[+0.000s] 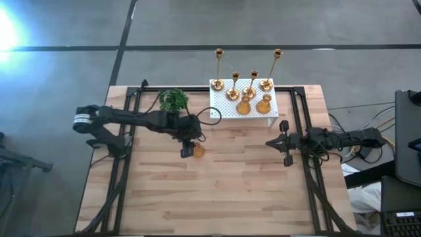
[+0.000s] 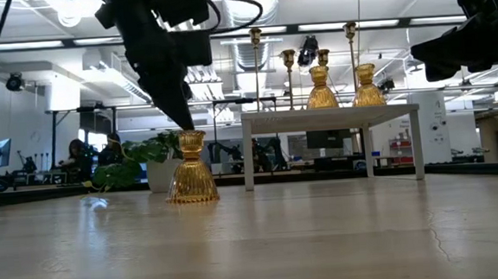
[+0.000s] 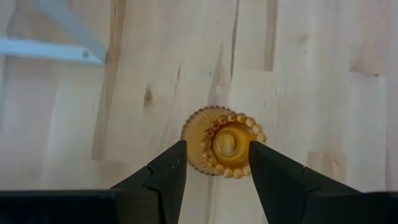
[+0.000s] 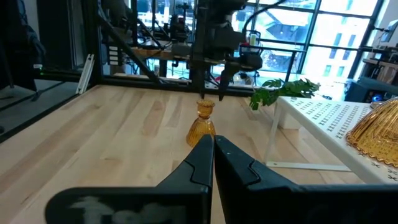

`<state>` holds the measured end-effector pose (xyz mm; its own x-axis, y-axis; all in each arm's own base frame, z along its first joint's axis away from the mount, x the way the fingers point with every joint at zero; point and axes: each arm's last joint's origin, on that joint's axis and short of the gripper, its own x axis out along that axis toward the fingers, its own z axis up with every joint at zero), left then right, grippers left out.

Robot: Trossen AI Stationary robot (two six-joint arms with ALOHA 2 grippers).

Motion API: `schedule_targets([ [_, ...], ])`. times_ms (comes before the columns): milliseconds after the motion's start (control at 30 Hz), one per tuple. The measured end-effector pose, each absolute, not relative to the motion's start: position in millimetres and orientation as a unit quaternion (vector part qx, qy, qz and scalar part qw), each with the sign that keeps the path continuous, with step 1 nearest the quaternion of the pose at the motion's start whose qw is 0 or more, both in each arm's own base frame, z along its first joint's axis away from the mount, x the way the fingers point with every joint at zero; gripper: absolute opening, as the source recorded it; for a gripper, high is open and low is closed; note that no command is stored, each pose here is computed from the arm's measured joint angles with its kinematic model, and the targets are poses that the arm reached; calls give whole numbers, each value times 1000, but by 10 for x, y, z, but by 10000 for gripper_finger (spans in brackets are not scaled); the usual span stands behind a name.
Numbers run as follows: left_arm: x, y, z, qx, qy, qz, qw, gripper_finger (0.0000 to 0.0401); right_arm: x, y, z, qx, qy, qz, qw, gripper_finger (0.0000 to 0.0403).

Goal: Pick & Place candle stick holders
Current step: Put the orange glass candle holder on the shelf

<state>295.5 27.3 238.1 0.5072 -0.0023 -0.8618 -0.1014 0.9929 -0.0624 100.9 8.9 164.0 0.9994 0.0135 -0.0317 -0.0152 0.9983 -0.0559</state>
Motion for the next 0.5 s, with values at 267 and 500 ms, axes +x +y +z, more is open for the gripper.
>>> schedule_targets([
  [267,3033,309,2238,-86,510,51,854,177,1009,89,1640,-28,16,7,999,8],
  [500,3090,374,2133,-111,519,65,845,177,1009,88,1640,-28,16,7,999,8],
])
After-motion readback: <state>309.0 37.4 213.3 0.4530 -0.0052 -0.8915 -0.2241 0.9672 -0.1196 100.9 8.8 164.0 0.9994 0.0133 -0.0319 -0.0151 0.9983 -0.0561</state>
